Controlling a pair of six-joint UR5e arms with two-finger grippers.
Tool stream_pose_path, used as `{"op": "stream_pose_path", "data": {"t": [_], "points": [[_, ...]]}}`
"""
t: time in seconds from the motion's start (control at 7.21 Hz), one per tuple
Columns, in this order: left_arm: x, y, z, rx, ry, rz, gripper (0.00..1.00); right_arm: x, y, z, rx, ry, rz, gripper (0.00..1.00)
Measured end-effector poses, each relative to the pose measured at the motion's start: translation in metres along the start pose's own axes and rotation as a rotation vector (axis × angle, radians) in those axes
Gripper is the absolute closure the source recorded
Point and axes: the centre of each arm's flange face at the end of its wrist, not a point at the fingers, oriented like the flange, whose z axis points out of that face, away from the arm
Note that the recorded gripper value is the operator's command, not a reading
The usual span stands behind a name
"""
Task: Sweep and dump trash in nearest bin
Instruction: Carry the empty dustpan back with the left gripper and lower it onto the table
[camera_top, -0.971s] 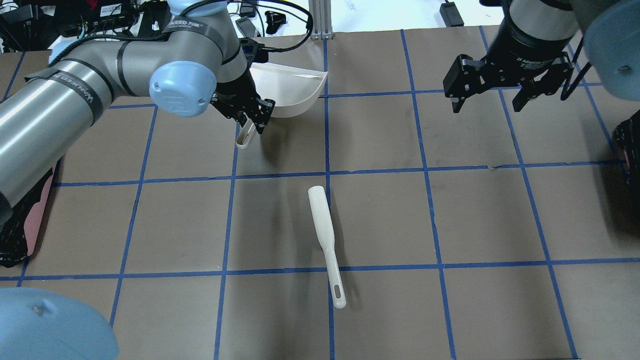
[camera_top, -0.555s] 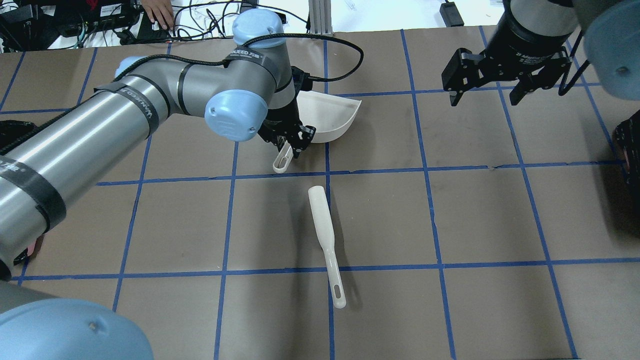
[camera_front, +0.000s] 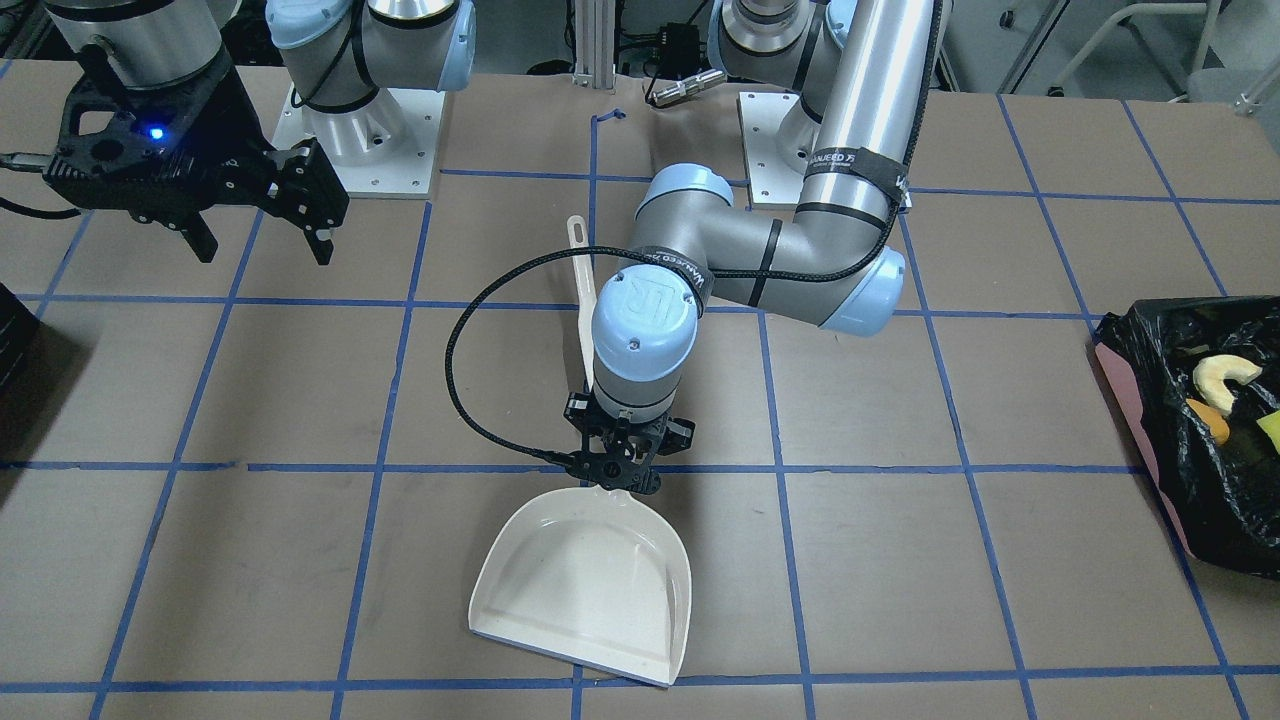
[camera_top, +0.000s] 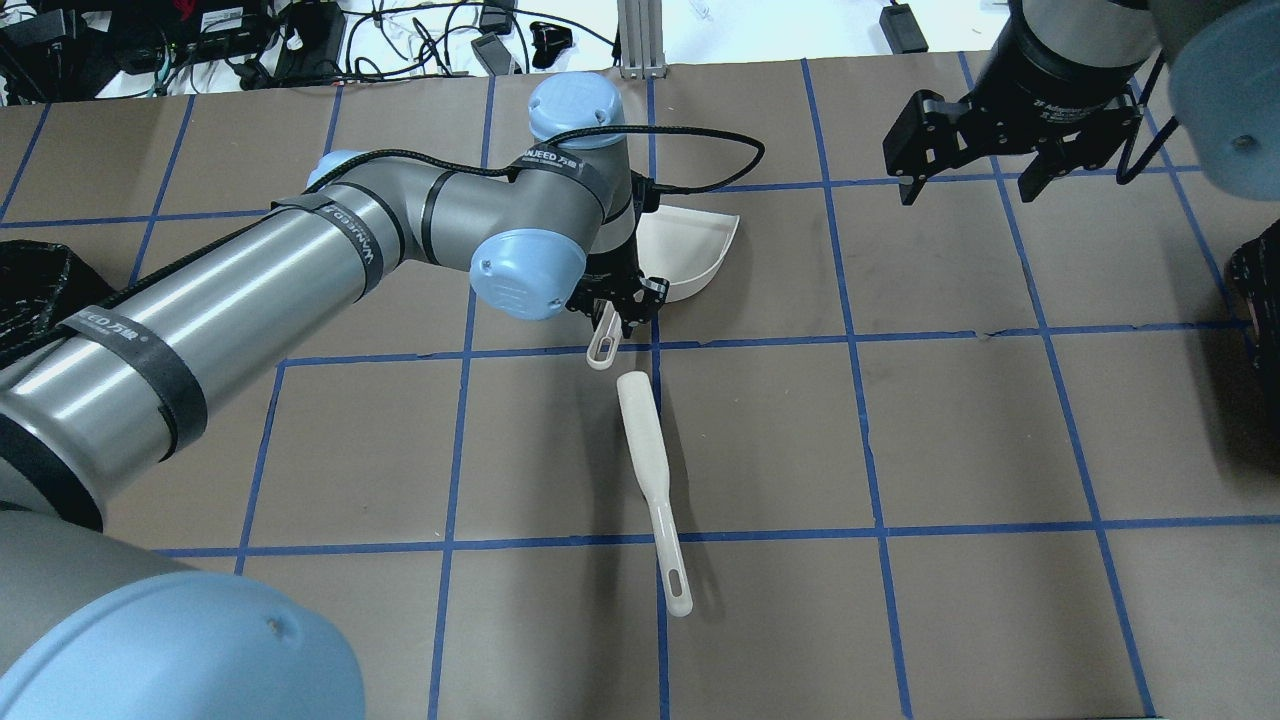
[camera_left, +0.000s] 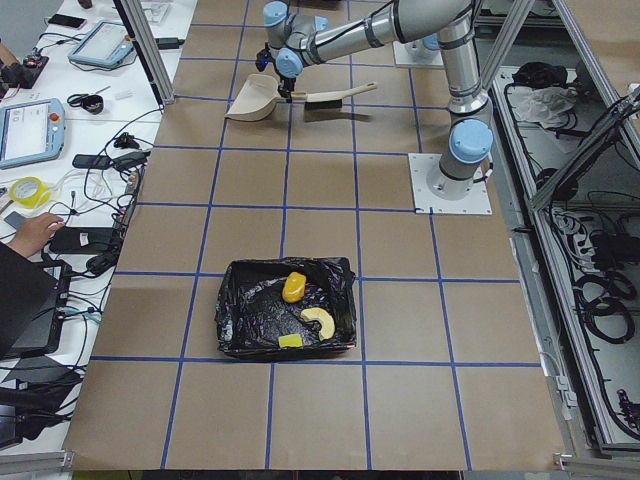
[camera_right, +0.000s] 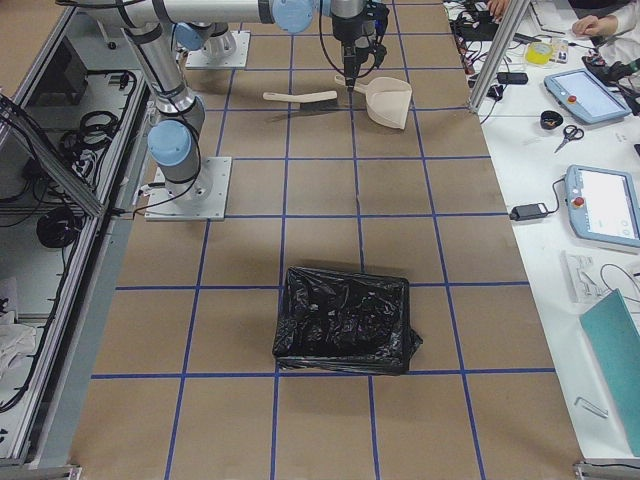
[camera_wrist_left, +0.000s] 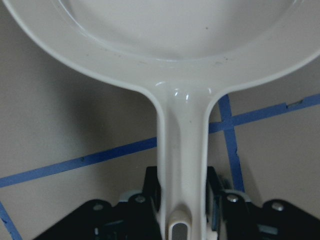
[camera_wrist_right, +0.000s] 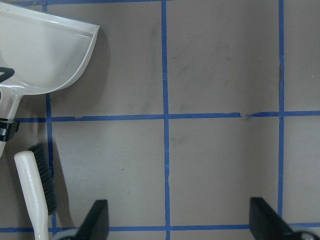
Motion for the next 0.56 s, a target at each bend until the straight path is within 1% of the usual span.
{"op": "stream_pose_path", "data": {"t": [0.42, 0.56], "points": [[0.0048, -0.0001, 0.0051, -0.003, 0.0, -0.089, 1.0, 0.0007, -0.0003, 0.0001, 0.001, 0.006, -0.001, 0.0], [0.0054, 0.0002, 0.0053, -0.003, -0.001, -0.103, 1.0, 0.0011, -0.0003, -0.0002, 0.001, 0.012, -0.002, 0.0]]}}
